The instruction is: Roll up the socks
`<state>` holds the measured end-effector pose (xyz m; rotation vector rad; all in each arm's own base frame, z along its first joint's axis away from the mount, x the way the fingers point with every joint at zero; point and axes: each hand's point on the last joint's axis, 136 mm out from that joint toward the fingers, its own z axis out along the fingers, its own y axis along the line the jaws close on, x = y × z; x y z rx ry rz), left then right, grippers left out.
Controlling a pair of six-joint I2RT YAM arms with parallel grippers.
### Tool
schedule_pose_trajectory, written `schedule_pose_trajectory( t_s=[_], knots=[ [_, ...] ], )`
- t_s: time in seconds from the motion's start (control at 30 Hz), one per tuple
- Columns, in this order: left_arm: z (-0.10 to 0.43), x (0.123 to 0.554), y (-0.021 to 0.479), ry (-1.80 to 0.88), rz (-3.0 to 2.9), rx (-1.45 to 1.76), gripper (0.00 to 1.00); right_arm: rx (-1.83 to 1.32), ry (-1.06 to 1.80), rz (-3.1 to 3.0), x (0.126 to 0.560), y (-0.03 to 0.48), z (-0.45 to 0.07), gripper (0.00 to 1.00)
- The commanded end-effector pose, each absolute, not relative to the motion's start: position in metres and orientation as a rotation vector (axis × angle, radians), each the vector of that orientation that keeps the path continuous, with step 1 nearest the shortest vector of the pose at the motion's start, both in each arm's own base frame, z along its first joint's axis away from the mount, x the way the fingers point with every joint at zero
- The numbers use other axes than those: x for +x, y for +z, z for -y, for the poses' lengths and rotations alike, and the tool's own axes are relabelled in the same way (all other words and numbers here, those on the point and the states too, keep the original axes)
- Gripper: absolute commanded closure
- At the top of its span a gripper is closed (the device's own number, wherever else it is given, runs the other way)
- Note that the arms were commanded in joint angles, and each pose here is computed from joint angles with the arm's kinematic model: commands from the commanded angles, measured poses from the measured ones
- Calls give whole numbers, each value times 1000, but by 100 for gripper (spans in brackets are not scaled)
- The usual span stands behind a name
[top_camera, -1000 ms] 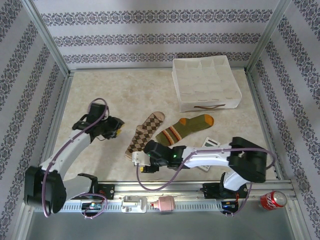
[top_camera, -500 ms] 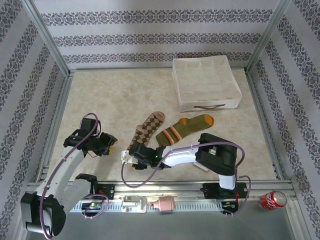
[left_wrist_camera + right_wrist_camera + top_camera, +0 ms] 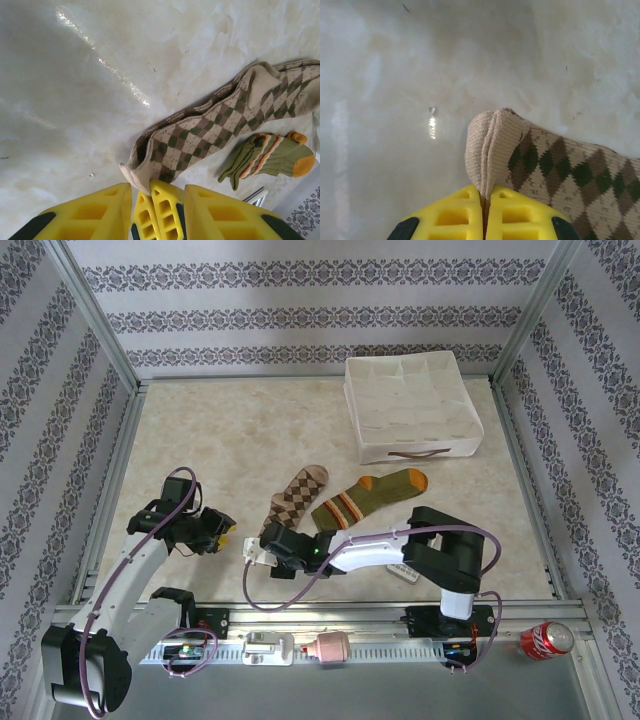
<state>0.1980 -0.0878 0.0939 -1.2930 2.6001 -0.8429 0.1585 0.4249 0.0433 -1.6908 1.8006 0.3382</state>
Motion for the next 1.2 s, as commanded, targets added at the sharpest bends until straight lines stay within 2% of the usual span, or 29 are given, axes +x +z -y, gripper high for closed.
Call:
schedule_pose_trajectory(
  t_s=[0.0,0.27,0.4,0.6,0.8,1.17],
  knots=[
    [88,193,100,-860,-2613,-1292,68,-1659,501,-1876,148,57,-419,100],
    [96,191,102,-927,-2630,-1289,68,-1516,930,-2118,152,66,-413,100],
    [103,191,103,-986,-2632,-1281,68,-1398,1028,-2252,169,59,-406,100],
    [120,193,94,-1088,-2629,-1285,69,-1297,1090,-2394,184,44,-399,100],
    [140,190,75,-1080,-2645,-1311,69,-1203,1085,-2497,196,25,-392,100],
    [165,207,50,-1120,-2609,-1352,67,-1181,1082,-2547,197,12,-389,100]
  ],
)
